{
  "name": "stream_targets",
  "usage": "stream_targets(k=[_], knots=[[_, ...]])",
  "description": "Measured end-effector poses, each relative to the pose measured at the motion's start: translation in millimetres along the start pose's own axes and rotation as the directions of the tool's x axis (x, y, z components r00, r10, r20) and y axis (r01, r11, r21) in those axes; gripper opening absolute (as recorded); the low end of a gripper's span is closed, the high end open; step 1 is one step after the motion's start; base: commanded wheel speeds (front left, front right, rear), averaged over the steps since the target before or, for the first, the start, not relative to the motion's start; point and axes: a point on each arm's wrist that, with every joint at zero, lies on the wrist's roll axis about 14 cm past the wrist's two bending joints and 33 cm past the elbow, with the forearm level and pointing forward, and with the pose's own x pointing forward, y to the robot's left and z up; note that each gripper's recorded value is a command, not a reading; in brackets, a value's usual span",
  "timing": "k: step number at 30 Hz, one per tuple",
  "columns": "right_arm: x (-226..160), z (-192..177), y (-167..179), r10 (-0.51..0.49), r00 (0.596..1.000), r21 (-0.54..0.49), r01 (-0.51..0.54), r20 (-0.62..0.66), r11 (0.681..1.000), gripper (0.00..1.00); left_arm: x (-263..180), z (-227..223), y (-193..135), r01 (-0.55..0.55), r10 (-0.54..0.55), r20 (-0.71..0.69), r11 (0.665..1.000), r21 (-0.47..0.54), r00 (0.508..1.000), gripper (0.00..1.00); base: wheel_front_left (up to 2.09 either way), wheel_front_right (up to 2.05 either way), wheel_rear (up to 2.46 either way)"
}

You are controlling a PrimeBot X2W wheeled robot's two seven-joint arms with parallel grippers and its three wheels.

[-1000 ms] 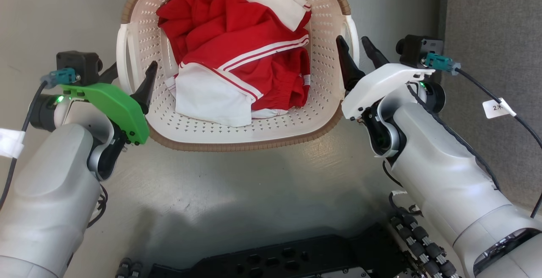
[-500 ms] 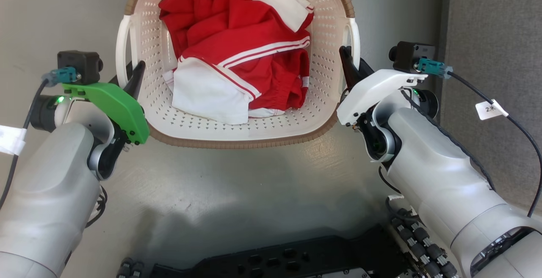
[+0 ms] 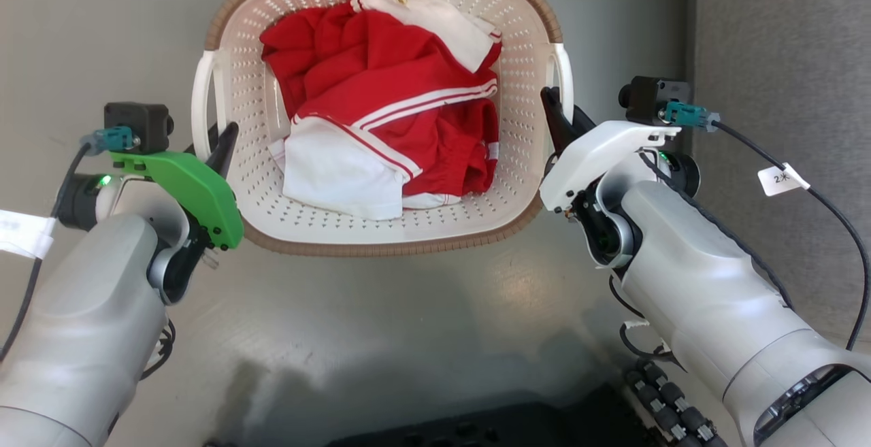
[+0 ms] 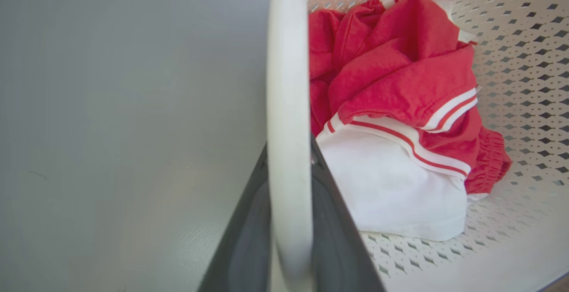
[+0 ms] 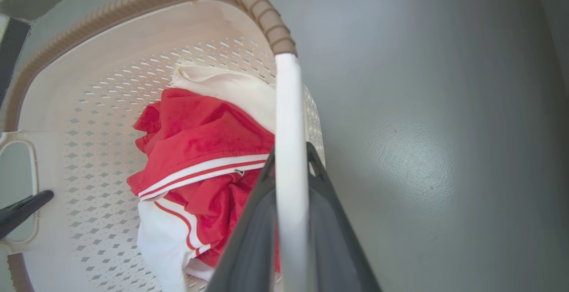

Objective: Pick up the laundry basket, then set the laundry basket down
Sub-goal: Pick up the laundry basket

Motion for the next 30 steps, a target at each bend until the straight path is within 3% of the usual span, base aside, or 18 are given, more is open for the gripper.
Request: stream_targets(k=[11,30], knots=[[-31,21,16,0.059,0.998,-0.07,-0.057,0.03,0.996,0.0,-26,15,-23,0.0,0.0,0.018,1.0,0.01,1.0,0.0,0.0,0.0,0.0],[-93,47,33,0.098,0.993,-0.09,-0.092,0.062,0.992,0.0,-82,31,-70,0.002,-0.003,0.037,0.999,0.034,0.999,0.0,0.0,0.0,0.0]])
